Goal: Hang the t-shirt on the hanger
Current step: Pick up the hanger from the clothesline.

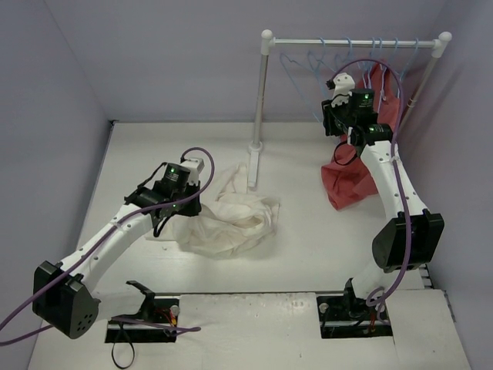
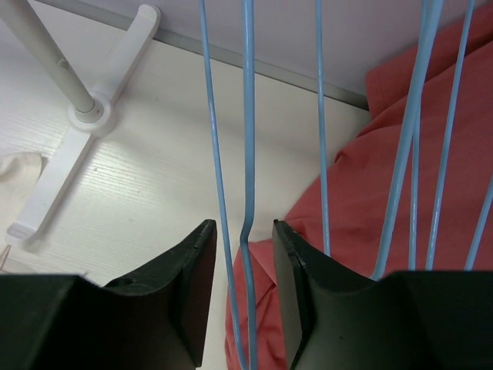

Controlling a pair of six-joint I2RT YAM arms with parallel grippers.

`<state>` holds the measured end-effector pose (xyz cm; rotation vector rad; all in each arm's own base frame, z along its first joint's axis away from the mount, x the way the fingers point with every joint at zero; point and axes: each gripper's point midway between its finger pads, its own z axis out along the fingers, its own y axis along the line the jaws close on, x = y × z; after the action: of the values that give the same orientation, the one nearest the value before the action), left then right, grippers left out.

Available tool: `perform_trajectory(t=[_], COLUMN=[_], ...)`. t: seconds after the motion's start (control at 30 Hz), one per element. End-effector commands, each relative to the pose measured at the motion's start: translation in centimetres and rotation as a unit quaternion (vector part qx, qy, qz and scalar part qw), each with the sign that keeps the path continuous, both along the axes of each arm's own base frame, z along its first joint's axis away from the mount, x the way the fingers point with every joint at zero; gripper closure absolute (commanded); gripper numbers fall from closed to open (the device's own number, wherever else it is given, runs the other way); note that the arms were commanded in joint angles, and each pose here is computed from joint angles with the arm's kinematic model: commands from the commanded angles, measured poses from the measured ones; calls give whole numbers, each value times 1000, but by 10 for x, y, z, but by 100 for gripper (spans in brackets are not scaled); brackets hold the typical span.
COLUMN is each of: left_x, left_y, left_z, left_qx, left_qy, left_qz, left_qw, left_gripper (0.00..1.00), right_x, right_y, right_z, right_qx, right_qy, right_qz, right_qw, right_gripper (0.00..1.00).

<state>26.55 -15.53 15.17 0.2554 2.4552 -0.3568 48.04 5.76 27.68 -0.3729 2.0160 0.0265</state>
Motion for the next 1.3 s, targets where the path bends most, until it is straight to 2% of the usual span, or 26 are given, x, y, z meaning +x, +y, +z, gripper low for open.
perform_trajectory(t=[0.0,0.07,0.23,0.37,0.9,1.07,1.27], left_x=[8,8,8,8,8,8,8], left_y=[0,0,0,0,0,1,-1], left_z=[16,16,16,15,13,13,15], left_qx=[-8,-8,-7,-6,-5,-2,-6], left_qy=[-31,-31,-31,-29,-25,-24,-27], left_qz=[0,0,1,1,1,2,-5], left_qw=[999,999,999,1000,1000,1000,1000], left_gripper=[100,100,100,100,100,100,100], right_x=[12,13,15,16,-25,-40,-73], right_y=[6,6,7,8,9,6,1], right_z=[45,45,43,51,119,113,74], right_qx=[18,19,21,22,52,62,76], right_qy=[-67,-67,-65,-75,-145,-138,-101], right_qz=[12,12,14,18,17,5,-14], right_qw=[998,997,998,997,988,989,992], right_gripper=[71,74,91,99,100,100,100])
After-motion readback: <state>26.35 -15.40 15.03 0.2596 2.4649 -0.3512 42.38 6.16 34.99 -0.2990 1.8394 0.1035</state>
